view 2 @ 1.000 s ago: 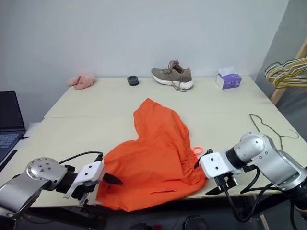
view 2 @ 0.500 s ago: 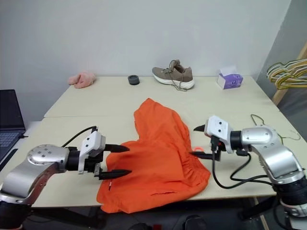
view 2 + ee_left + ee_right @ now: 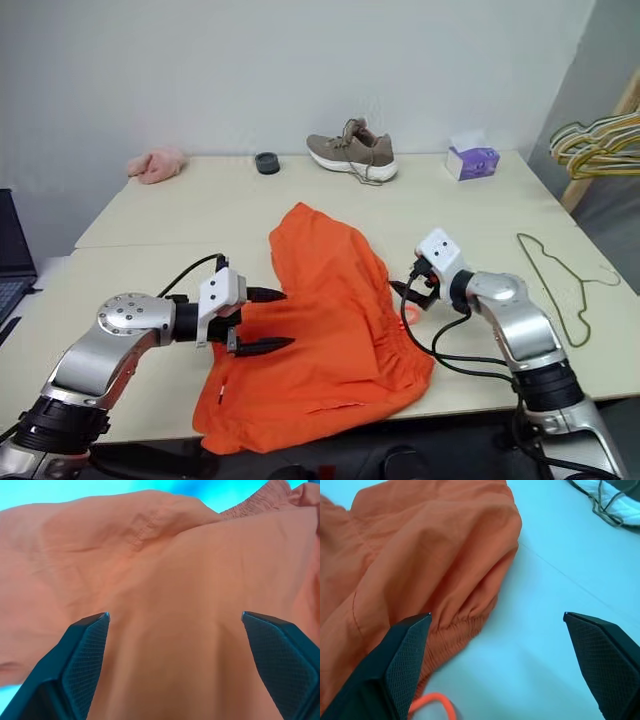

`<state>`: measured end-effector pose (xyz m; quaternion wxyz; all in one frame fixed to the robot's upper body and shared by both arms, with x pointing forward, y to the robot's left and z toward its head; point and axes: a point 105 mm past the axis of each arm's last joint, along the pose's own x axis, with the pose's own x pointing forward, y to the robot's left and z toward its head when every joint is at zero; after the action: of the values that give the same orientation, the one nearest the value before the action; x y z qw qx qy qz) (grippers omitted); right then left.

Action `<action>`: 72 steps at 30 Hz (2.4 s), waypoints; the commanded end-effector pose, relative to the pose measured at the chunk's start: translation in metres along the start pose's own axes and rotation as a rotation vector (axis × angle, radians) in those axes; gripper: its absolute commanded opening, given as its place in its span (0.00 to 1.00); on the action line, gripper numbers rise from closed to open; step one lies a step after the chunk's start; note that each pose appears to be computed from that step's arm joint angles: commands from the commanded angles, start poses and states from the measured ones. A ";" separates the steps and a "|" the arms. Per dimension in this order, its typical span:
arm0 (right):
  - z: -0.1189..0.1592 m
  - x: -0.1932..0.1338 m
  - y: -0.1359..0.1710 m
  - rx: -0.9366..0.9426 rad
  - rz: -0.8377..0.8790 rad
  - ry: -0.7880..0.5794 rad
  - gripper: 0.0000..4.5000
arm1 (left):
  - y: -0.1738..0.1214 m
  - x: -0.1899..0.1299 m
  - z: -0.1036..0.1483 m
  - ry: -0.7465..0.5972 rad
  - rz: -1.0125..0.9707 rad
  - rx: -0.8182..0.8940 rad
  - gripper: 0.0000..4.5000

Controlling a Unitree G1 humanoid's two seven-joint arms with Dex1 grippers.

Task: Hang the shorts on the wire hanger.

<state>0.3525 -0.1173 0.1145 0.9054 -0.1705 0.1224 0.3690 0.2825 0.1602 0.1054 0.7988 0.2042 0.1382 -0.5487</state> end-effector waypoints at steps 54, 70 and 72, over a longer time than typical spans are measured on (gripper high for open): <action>-0.040 -0.107 -0.112 0.291 -0.615 0.025 1.00 | -0.010 0.018 0.045 -0.166 -0.096 0.094 0.99; -0.143 -0.149 -0.168 0.501 -0.932 0.312 1.00 | -0.017 0.032 0.074 -0.214 -0.174 0.198 0.99; -0.152 -0.144 -0.164 0.560 -0.897 0.342 1.00 | -0.017 0.032 0.075 -0.213 -0.172 0.201 0.99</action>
<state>0.3518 -0.3778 0.0596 0.9523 -0.0191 0.2716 -0.1380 0.2793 0.0979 0.1438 0.7420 0.1992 0.0363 -0.6391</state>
